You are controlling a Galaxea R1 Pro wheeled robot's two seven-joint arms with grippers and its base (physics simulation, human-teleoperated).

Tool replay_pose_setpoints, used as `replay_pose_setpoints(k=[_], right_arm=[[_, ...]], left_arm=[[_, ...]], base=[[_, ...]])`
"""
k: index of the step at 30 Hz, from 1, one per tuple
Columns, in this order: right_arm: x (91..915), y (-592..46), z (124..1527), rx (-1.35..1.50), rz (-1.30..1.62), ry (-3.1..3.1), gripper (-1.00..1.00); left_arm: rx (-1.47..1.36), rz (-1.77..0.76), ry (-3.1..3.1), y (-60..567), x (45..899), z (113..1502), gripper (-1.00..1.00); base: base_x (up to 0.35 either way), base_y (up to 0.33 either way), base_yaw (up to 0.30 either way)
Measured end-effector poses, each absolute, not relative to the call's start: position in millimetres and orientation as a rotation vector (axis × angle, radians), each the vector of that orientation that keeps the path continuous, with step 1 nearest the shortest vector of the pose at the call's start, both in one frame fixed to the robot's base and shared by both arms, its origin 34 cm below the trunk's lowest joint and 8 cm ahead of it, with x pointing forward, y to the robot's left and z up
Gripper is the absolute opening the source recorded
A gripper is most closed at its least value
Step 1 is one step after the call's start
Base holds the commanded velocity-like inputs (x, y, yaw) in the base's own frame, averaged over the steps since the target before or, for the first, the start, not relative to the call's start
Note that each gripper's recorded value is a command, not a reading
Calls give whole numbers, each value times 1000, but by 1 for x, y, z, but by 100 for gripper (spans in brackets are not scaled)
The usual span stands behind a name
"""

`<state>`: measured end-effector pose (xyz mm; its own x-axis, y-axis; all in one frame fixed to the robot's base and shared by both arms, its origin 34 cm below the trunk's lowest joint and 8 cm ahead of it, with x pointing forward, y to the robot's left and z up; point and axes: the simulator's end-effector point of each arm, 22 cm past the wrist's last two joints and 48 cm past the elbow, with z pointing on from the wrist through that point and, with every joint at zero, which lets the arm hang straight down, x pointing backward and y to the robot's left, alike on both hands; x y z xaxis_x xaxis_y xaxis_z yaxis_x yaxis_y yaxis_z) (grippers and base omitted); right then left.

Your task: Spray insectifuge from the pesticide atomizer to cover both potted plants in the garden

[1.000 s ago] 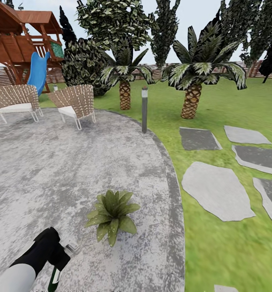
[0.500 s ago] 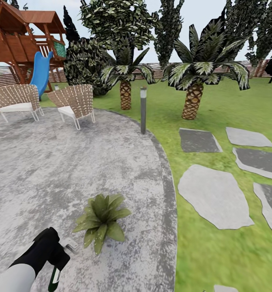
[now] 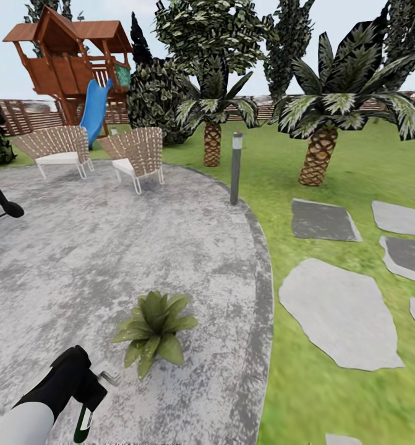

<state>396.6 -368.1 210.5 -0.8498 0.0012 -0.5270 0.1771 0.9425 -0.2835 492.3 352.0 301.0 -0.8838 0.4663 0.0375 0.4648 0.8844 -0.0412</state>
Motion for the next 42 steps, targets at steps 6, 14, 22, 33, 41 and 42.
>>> replay_pose_setpoints(k=[6,14,22,33,41,42], right_arm=[[396,-368,210,127,-439,2555,100],[397,-368,211,127,-439,2554,100],[396,-368,211,127,-439,2555,100],[396,-371,211,120,-441,2556,100],[396,-371,210,118,-441,2558,100],[396,-371,210,118,-441,2558,100]], left_arm=[[-742,48,-3005,352,492,301,-100],[-743,49,-3005,351,493,301,-100],[-743,50,-3005,351,493,301,-100],[-744,51,-3003,351,492,301,-100],[-744,49,-3005,351,493,301,-100],[-744,48,-3005,352,493,301,-100]], base=[[0,-274,275],[47,-274,275],[121,-269,275],[161,-252,136],[5,-299,1],[0,-301,0]])
